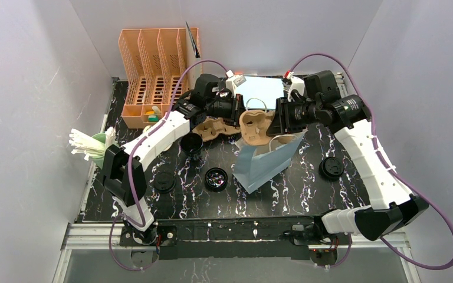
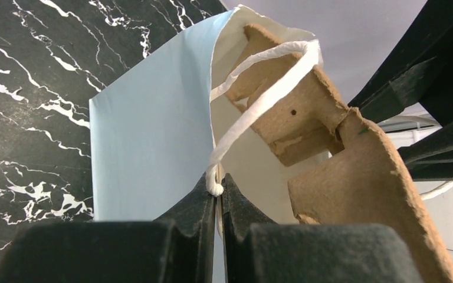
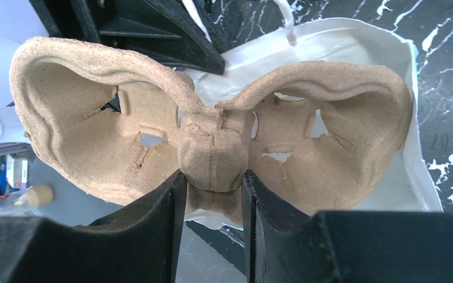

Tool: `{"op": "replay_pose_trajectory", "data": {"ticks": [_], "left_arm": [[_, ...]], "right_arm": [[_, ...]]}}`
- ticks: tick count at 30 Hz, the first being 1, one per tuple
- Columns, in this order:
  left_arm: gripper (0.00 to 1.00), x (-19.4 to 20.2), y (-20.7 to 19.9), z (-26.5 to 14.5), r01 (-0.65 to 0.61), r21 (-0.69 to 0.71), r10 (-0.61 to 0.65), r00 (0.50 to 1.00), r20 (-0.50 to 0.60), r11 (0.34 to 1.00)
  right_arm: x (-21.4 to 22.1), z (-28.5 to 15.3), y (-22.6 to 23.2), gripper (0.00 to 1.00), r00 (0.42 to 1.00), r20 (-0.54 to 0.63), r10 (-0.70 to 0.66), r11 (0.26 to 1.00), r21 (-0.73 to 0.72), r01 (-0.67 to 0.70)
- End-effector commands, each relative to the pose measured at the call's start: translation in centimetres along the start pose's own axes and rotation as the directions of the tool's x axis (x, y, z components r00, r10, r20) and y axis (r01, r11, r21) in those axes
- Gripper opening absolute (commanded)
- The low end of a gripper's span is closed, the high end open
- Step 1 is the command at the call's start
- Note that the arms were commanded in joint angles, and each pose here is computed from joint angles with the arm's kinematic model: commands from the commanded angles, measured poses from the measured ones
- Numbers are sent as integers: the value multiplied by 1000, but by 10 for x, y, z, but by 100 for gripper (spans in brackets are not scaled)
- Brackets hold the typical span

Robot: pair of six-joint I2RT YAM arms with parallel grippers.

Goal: Pack the takeout coffee
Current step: Place the cup tray in the takeout bag.

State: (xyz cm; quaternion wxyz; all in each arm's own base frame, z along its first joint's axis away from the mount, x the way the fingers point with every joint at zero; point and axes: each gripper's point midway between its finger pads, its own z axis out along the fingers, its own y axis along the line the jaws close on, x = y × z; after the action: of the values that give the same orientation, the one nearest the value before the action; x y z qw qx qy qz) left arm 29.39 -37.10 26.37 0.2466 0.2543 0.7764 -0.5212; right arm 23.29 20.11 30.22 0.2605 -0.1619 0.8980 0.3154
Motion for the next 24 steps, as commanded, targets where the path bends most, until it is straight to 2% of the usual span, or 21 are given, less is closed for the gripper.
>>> {"op": "replay_pose_trajectory", "data": {"ticks": [1, 7, 9, 15, 17, 21, 24], "left_arm": [[0, 0, 6, -5, -30, -45, 28, 999, -27, 999], [2, -3, 11, -12, -78, -104, 74, 997, -36, 991], [7, -5, 10, -13, -86, -107, 84, 996, -31, 991], [41, -6, 2, -18, -65, -103, 63, 998, -22, 993], [48, -3, -1, -22, -58, -109, 57, 998, -18, 992], [57, 10, -3, -31, -12, -136, 10, 1000, -20, 991], [58, 22, -4, -37, 6, -151, -11, 999, -33, 988]], "right_arm": [[-6, -9, -9, 24, 999, 28, -27, 997, 68, 25], [-7, -12, -8, 24, 999, 32, -29, 997, 70, 27], [-7, -13, -6, 24, 999, 35, -33, 998, 59, 31], [-4, -12, 0, 24, 998, 33, -44, 999, 21, 43], [-3, -13, 6, 23, 998, 46, -52, 999, -15, 52], [-1, -13, 10, 22, 996, 70, -60, 997, -44, 64], [2, -11, 9, 21, 995, 75, -62, 997, -47, 65]]}}
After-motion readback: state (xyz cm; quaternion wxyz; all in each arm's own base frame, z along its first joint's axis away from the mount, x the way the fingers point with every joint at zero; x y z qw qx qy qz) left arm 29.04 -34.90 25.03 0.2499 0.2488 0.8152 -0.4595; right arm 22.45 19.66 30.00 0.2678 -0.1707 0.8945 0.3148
